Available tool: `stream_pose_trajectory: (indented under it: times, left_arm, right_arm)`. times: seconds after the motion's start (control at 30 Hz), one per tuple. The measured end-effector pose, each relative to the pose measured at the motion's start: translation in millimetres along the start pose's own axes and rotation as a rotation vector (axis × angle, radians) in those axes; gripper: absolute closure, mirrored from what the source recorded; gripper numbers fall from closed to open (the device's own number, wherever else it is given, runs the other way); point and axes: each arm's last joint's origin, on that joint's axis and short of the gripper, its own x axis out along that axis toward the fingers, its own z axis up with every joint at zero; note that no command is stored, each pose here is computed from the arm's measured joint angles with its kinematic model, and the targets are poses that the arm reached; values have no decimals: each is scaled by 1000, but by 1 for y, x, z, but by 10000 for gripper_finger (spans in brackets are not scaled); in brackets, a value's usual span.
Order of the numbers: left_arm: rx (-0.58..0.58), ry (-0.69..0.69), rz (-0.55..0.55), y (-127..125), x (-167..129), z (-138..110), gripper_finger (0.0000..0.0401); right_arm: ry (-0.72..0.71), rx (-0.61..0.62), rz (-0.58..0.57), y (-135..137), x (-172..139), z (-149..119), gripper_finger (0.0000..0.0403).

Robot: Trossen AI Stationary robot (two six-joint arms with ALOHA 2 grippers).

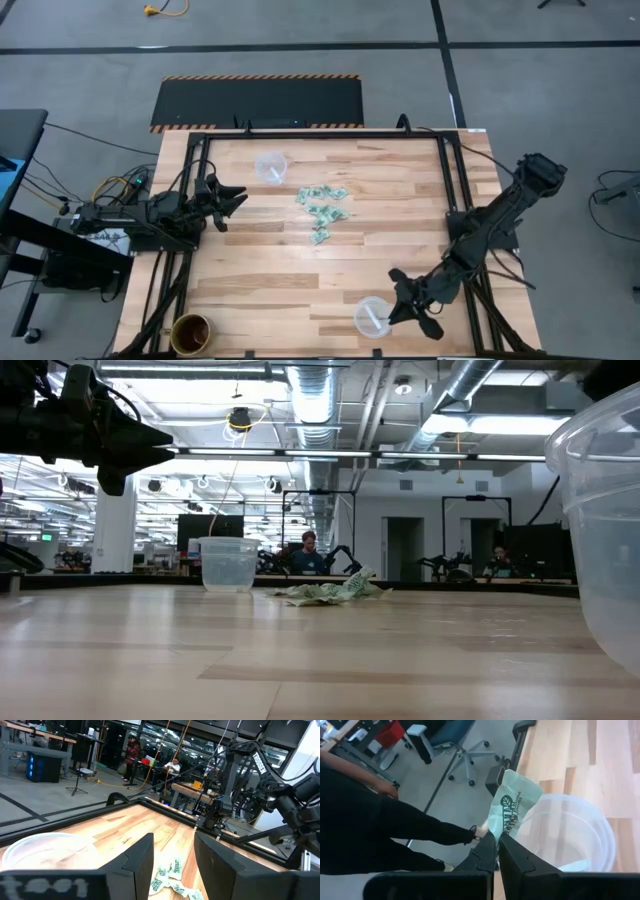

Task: Pick and place Stevia / Truvia into bins
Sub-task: Put the white stevia packet into the bottom transparent container

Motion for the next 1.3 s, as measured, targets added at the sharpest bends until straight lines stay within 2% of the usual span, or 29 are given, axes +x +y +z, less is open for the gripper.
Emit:
stream_pose_trajectory:
  times: [0.27,0.73,0.83,0.97,1.1,1.3]
  left_arm:
    - [0,0,0,0,0,0,271]
    - [0,0,0,0,0,0,271]
    - [0,0,0,0,0,0,271]
    - [0,0,0,0,0,0,271]
    - [0,0,0,0,0,0,271]
    - [0,0,0,0,0,0,271]
  right_arm:
    - [2,4,-7,-4,11,-3,390]
    - [-4,39,-24,-9,12,0,310]
    - [-30,17,-26,-12,10,5,299]
    - [-116,-67,-27,-16,2,24,294]
    - [-230,-169,-64,-23,-8,59,295]
    - [-345,-368,-198,-43,-13,111,295]
